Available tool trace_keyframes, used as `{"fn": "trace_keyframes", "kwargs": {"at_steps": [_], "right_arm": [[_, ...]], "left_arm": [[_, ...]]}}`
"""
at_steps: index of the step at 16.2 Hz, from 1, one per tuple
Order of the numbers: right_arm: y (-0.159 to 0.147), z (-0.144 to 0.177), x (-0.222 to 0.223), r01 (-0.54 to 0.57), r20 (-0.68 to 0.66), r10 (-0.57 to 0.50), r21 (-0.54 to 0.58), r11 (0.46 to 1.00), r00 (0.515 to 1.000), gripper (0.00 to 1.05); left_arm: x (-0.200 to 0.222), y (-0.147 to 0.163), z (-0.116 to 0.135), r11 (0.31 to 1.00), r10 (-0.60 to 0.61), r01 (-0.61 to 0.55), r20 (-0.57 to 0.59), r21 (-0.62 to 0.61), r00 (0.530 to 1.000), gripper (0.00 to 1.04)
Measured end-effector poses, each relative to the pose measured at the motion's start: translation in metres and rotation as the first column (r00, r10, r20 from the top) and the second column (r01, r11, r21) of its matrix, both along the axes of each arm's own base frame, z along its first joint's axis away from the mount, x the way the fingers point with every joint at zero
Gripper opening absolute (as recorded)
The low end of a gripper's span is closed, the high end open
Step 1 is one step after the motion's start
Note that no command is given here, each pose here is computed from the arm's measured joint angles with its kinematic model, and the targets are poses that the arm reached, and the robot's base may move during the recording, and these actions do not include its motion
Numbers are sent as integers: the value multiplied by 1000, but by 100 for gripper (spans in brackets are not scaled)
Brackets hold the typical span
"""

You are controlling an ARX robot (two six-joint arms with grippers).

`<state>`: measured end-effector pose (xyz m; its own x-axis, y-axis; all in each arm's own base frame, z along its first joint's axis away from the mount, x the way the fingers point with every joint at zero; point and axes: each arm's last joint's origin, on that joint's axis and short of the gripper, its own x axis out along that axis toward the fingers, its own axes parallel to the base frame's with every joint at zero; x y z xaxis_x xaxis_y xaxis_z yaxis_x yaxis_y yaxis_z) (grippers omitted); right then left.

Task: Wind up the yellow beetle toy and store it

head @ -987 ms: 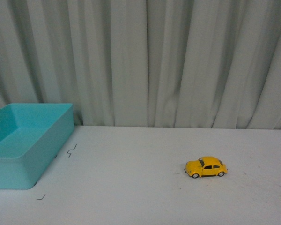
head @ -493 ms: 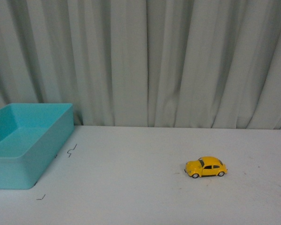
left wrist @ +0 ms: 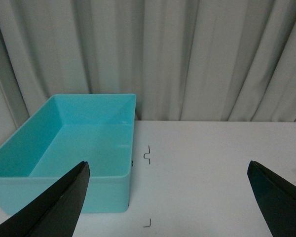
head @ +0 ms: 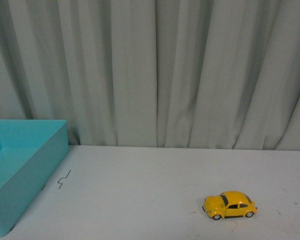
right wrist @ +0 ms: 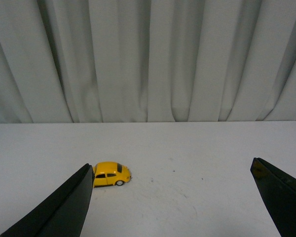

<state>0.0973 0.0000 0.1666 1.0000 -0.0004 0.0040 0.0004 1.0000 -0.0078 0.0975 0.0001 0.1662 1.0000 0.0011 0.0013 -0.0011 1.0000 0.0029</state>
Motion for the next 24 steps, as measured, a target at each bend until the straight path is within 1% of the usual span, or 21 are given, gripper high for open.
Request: {"fn": "trace_keyframes", "kwargs": {"at_steps": [15, 16, 17, 18, 19, 20, 22, 23, 24], "right_arm": [[0, 0, 0, 0, -1, 0, 0, 1000, 1000, 98], [1, -2, 0, 80, -70, -76, 48, 996, 995, 98], [-1, 2, 4, 198, -91, -189, 106, 974, 978, 98], [-9, 18, 10, 238, -11, -239, 130, 962, 971, 98], [-16, 36, 18, 207, 67, -215, 114, 972, 974, 98], [-26, 55, 33, 145, 127, -150, 52, 988, 980, 98], [-48, 77, 69, 10, 163, 1, -68, 998, 987, 98], [-56, 84, 95, -98, 101, 112, -133, 986, 989, 98], [-60, 83, 122, -236, 21, 245, -196, 952, 969, 98]], "left_arm": [[0, 0, 0, 1000, 0, 0, 0, 0, 1000, 98], [0, 0, 0, 1000, 0, 0, 0, 0, 1000, 98], [0, 0, 0, 1000, -2, 2, -1, 0, 1000, 98], [0, 0, 0, 1000, 2, -2, 0, 0, 1000, 98], [0, 0, 0, 1000, 0, 0, 0, 0, 1000, 98], [0, 0, 0, 1000, -1, 1, 0, 0, 1000, 98], [0, 0, 0, 1000, 2, -2, 0, 0, 1000, 98], [0, 0, 0, 1000, 0, 0, -1, 0, 1000, 98], [0, 0, 0, 1000, -2, 2, -1, 0, 1000, 98]]}}
